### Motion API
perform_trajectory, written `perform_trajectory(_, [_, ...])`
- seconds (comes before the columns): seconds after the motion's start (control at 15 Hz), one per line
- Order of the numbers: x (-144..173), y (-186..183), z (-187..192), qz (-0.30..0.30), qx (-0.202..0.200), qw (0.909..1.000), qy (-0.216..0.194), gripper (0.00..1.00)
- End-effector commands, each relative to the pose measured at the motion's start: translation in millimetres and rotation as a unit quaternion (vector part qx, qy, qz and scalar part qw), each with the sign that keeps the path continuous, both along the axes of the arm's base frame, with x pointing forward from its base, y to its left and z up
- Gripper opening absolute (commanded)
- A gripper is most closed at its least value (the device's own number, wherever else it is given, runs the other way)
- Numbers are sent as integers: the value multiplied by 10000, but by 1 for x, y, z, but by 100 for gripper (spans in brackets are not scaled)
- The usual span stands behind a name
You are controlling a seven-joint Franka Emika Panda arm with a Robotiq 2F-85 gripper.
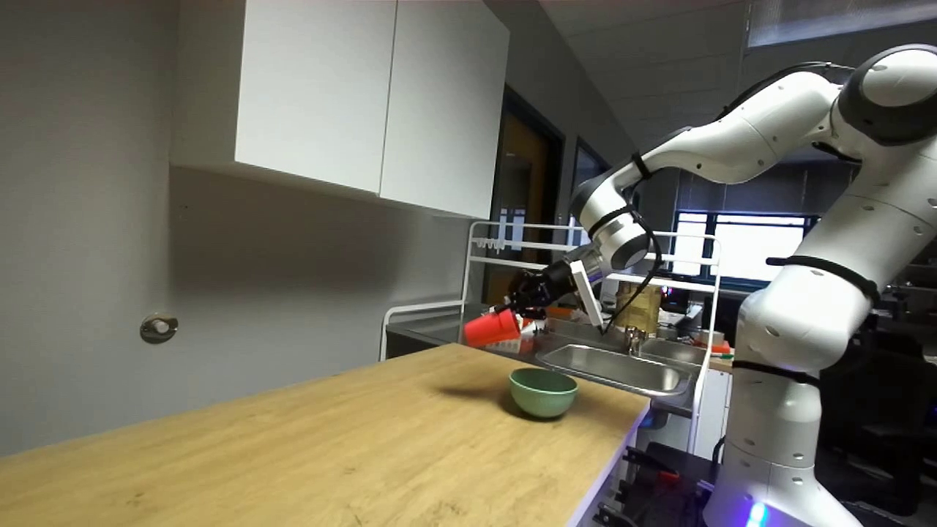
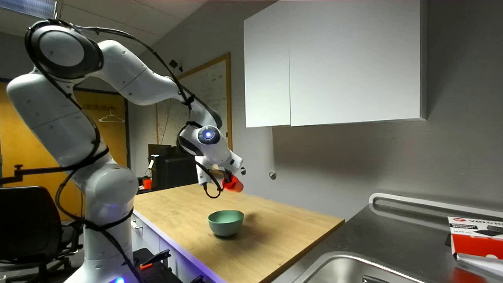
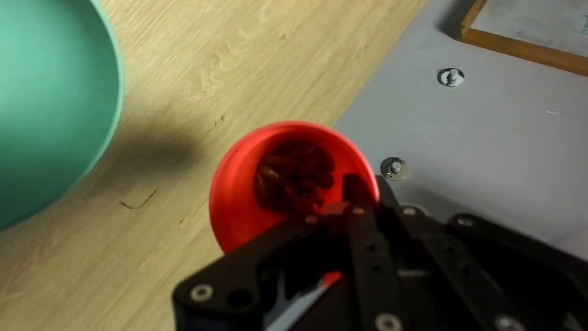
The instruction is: Pour the contents in the cup into the bowl
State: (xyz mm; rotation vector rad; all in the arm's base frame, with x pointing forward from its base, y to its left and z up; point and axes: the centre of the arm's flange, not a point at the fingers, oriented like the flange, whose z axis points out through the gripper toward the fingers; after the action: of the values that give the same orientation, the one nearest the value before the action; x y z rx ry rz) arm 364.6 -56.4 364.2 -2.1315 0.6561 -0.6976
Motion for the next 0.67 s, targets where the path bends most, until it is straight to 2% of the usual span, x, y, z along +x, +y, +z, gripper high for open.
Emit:
perform_trajectory(0.0, [-27, -22, -24, 123, 373, 9985, -369, 4])
perform_trajectory(0.6, [-46, -38, -72, 403, 1103, 9890, -895, 4])
